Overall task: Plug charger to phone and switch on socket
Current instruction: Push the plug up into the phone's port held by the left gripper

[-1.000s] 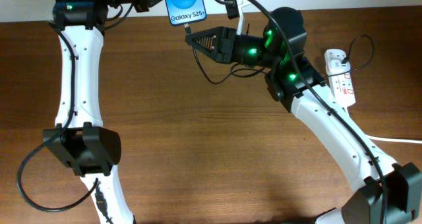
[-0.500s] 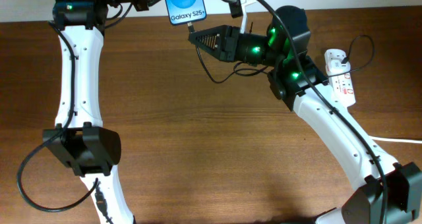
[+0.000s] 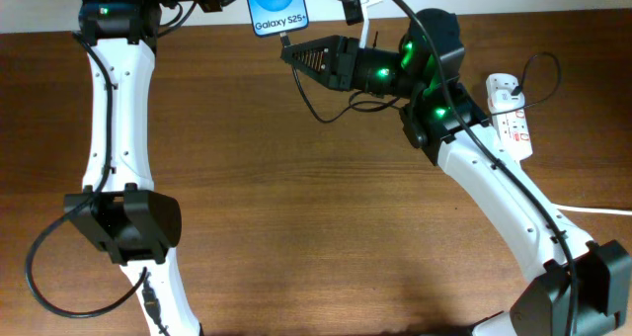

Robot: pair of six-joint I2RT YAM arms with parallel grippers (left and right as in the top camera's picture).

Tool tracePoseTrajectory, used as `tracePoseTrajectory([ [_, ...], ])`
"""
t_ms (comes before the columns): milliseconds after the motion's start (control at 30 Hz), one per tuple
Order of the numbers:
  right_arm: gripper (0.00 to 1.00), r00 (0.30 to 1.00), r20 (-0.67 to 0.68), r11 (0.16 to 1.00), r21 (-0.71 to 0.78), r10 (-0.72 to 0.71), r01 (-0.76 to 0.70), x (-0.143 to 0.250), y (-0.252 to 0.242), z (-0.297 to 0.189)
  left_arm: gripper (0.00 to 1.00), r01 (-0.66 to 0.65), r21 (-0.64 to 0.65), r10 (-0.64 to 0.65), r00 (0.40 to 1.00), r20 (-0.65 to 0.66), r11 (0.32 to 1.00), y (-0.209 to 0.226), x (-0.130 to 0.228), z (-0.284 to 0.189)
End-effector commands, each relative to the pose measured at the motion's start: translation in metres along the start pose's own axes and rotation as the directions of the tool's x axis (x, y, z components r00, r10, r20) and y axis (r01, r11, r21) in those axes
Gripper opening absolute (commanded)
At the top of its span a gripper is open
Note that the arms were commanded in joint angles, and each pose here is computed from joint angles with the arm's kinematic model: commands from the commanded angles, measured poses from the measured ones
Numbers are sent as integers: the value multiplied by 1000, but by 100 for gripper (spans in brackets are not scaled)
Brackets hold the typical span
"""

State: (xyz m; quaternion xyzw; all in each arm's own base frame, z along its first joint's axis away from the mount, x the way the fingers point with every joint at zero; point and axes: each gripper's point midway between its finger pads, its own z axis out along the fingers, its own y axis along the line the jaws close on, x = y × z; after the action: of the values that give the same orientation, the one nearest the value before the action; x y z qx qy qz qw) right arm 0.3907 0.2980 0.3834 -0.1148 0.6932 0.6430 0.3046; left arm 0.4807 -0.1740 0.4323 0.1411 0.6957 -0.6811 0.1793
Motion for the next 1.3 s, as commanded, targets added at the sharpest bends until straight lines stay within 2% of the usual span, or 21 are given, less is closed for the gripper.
tracePoseTrajectory([
  [0, 4, 997, 68, 999, 14, -39, 38, -18, 0, -5, 0, -38, 41, 40, 997, -58, 998, -13, 10, 2],
  [1033, 4, 981, 194, 1000, 6, -28, 28, -33, 12, 8, 0, 34, 45, -30, 996, -80, 998, -13, 15, 12],
  [1267, 9, 981, 190, 999, -8, -43, 46, -33, 16, 8, 0, 33, 45, -29, 996, -80, 998, -13, 15, 12],
])
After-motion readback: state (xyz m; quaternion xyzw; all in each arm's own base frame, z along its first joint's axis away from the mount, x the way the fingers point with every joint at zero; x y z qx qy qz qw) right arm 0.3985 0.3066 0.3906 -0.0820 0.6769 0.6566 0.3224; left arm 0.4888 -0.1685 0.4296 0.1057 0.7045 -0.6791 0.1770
